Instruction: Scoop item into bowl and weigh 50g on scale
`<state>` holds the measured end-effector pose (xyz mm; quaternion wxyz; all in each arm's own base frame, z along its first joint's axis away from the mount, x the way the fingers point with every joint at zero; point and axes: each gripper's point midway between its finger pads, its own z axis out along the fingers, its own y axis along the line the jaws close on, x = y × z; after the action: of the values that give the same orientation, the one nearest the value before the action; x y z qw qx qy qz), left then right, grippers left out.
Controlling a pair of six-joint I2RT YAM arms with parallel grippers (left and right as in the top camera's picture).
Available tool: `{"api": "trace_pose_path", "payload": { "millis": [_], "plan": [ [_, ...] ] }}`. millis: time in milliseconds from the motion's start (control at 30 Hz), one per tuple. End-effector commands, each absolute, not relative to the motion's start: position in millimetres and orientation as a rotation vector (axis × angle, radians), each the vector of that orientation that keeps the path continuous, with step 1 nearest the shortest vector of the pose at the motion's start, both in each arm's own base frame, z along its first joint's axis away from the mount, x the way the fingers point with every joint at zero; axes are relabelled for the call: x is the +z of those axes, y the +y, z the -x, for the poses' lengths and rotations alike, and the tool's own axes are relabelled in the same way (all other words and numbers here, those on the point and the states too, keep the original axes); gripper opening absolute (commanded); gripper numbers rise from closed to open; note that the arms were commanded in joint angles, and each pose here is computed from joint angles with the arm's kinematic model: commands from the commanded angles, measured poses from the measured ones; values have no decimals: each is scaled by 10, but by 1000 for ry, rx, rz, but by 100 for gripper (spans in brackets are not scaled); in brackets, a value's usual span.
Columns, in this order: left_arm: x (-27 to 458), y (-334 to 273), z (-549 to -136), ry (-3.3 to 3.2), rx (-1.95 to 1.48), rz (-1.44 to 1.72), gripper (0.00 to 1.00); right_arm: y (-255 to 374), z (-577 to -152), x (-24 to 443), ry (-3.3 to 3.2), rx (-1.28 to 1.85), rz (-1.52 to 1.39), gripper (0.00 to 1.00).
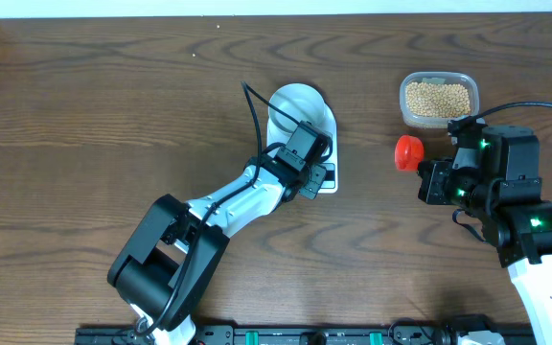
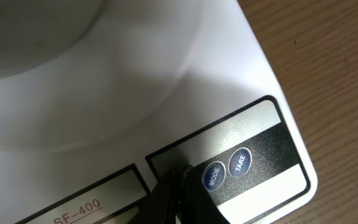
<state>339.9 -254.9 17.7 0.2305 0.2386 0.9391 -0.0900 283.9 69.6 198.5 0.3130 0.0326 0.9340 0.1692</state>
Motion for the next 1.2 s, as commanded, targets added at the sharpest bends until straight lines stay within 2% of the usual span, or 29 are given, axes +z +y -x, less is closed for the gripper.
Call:
{"api": "trace_pose_path", "payload": {
  "millis": [0,267,833,1067,1167],
  "plan": [
    [-71,-2473,-3272,2659,-227,-685,7,699,-2855,2065,2445,448,-67,1],
    [-302,-2425,-3208,2715,-198,-700,7,697,-2828,2042,2460,447,-70,1],
    [-359,-2190,-3170,2757,-34,-688,7,696,-2823,2037,2463,447,-71,1],
    [-336,-2209,-3193,2749,-43,-677,7,696,-2827,2040,2461,447,-71,1],
    [-129,-2277,-3283,2705,-69,-663,7,697,-2835,2048,2456,448,-69,1]
  ]
}}
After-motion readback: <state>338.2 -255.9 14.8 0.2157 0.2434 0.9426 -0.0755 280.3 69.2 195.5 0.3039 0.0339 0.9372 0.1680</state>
